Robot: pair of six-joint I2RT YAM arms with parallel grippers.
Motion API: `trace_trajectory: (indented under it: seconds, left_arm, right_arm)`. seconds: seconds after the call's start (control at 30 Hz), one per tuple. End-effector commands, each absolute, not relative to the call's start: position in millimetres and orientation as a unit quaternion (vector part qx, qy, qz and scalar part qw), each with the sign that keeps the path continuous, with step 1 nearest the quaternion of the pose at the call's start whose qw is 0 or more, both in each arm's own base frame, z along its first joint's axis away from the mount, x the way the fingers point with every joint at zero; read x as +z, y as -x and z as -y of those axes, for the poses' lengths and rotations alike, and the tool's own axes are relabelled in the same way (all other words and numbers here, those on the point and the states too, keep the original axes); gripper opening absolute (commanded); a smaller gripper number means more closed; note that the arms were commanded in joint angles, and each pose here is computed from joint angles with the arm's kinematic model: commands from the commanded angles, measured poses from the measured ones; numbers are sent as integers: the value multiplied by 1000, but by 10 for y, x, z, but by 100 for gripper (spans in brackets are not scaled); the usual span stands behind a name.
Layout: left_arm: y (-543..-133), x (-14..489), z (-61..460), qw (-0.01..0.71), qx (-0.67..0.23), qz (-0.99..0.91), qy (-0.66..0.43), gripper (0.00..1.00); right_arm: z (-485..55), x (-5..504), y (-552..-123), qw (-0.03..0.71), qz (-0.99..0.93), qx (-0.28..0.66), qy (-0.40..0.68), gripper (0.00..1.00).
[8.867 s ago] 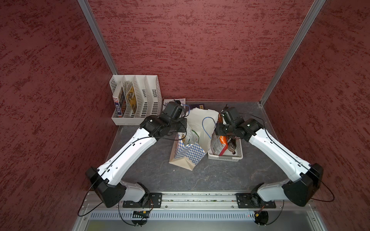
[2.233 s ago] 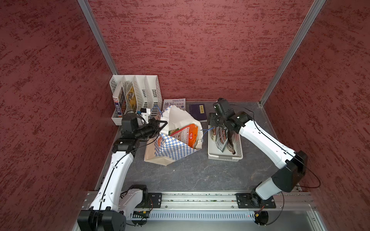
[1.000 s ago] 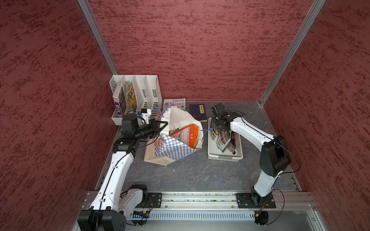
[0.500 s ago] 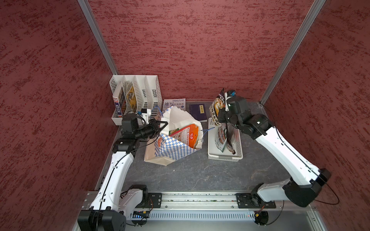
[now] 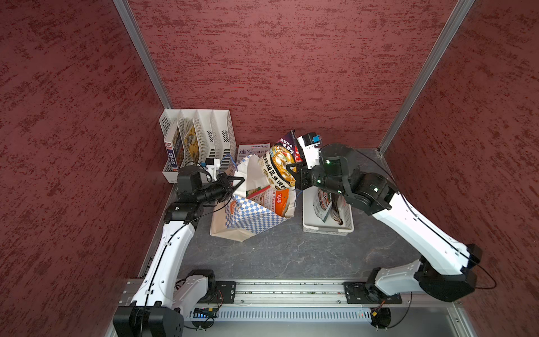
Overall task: Place the condiment packets inside the bag
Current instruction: Place the condiment packet in the paper bag.
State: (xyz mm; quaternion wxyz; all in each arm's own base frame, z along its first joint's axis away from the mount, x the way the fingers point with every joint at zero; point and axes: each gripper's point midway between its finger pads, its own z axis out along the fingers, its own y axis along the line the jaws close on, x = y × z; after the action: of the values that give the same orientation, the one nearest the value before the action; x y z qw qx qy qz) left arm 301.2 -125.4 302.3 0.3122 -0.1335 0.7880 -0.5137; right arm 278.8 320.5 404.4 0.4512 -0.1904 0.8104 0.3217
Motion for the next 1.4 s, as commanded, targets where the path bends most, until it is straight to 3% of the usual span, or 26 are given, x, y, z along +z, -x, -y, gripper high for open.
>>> trace_trajectory:
  seconds: [0.0,0.27,0.43,0.63,0.83,1.0,1.27,1.37]
  left_arm:
    - [-3001,3226,1256,344,-523,-772,105,0]
    - [-3007,3227,1256,344,-524,-772,105,0]
    - [-3018,3216,1254,343,-523,-772,108,0]
    - [-3020,3203,1252,341,-524,-773,110,0]
    - [-3027,3201,1254,341,-523,-773,111,0]
    - [-3028,3199,1254,341,-523,-773,111,0]
    - [-3036,3181,1253,340,-521,-776,111,0]
    - [-3042,3176,1252,340,-520,-776,110,0]
  right_arm:
    - [-3412,4240,-2763,464,-776,378,199,0]
    - [-3757,3886,-2732,393,-789,415,224,0]
    - [-3689,3618,-2956,360,-831,416,89,0]
    - [-3787,3340,-3083,309,-795,517,-73,0]
    - [-4071,3173,-3142,244,-756,594,-124,0]
    - [-4325,2903,-3137,198,-772,593,-117,2]
    - [-3973,2727,-3159,263,-822,494,-109,56]
    - [-3758,2819,-3143,297,-833,457,-96,70]
